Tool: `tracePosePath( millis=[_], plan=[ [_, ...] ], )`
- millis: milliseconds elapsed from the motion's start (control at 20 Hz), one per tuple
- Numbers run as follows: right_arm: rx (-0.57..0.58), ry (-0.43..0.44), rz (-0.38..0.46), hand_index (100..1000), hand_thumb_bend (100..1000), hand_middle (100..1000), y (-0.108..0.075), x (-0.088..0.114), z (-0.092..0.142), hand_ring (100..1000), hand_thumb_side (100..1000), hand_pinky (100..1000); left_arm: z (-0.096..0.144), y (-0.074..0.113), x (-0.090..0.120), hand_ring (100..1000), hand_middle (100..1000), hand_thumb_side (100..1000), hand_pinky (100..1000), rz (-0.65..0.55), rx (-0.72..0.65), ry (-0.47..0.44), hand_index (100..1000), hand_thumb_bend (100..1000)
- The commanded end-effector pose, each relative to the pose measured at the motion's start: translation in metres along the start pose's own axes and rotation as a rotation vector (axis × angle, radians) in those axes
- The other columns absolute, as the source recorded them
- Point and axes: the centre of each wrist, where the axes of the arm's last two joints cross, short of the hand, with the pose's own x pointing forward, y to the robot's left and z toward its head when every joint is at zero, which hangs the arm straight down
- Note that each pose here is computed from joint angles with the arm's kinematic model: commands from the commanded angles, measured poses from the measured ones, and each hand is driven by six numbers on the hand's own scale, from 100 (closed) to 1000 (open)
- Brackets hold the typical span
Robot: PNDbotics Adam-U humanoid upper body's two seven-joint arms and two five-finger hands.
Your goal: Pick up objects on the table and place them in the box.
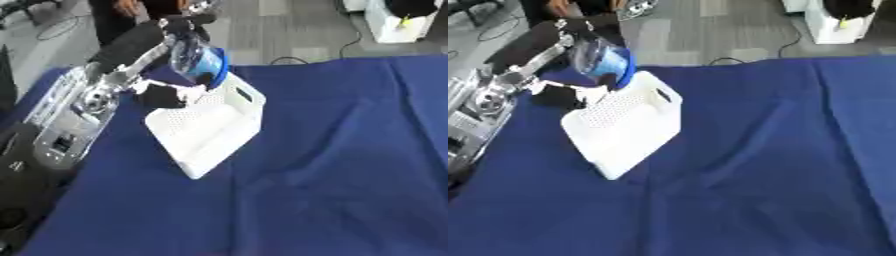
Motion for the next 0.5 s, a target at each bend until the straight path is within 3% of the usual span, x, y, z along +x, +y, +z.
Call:
tracePosePath(
  millis=[50,500],
  plan=[
    [0.020,-0.028,0.015,885,100,844,-0.0053,0.0047,-0.0074,827,962,902,0.0009,0.0191,-0.0051,100,100,273,100,-0.059,0.018,0.024,174,100],
    [0.023,-0.025,0.015,885,100,845,-0.0055,0.0047,-0.0058,827,963,902,0.0046,0.0192,-0.0103,100,100,268,100,-0.119,-0.009,0.114,175,100]
  ],
)
